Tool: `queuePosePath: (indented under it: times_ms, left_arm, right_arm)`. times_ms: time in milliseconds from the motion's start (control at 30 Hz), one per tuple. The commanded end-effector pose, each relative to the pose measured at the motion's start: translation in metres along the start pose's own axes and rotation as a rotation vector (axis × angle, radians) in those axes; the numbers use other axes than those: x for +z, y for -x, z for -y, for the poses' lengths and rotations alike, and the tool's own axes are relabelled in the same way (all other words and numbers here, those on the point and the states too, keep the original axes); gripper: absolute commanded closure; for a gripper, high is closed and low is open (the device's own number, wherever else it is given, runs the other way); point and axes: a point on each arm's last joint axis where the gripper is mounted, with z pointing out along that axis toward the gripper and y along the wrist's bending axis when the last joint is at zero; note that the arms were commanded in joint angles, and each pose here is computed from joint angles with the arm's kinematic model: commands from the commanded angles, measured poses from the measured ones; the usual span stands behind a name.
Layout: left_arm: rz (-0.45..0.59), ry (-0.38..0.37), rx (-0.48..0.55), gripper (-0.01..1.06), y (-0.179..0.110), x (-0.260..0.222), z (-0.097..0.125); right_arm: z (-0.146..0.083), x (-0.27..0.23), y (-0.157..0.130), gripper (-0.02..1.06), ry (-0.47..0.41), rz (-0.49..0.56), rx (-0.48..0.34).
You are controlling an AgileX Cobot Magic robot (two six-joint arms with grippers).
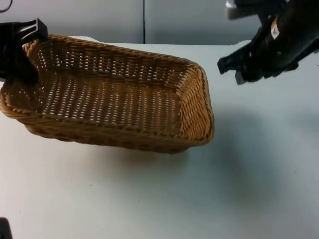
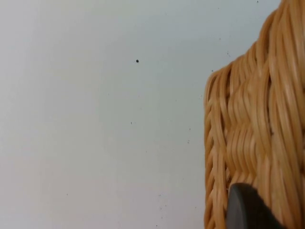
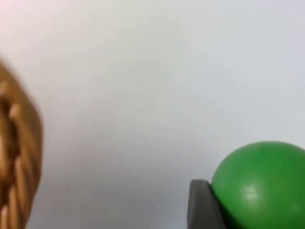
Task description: Pick up the basket with the left hand and place the ball into the basket with the right hand.
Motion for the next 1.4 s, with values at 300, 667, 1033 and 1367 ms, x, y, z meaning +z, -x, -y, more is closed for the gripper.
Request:
queuePosePath:
  times_ms: [300,667,1033,1367]
  left_arm:
    - [0.015,-0.019,-0.028,1.05,0.001,-0.004,0.004]
    - [0.015,-0.019,-0.028,1.05,0.001,-0.004,0.004]
    - [0.015,-0.019,-0.028,1.05,0.001,-0.004,0.004]
    - [0.017,-0.018,-0.028,1.05,0.001,-0.004,0.004]
  right_arm:
    - [-0.016,-0.066,0.047,0.97,0.098,0.197,0.074]
    - [-0.098,-0.084,0.042,0.97,0.378,0.245,0.004]
    - [-0.139,-0.047,0.021,0.97,0.406,0.168,-0.059]
    - [-0.159,-0.022,0.009,0.94,0.427,0.154,-0.058]
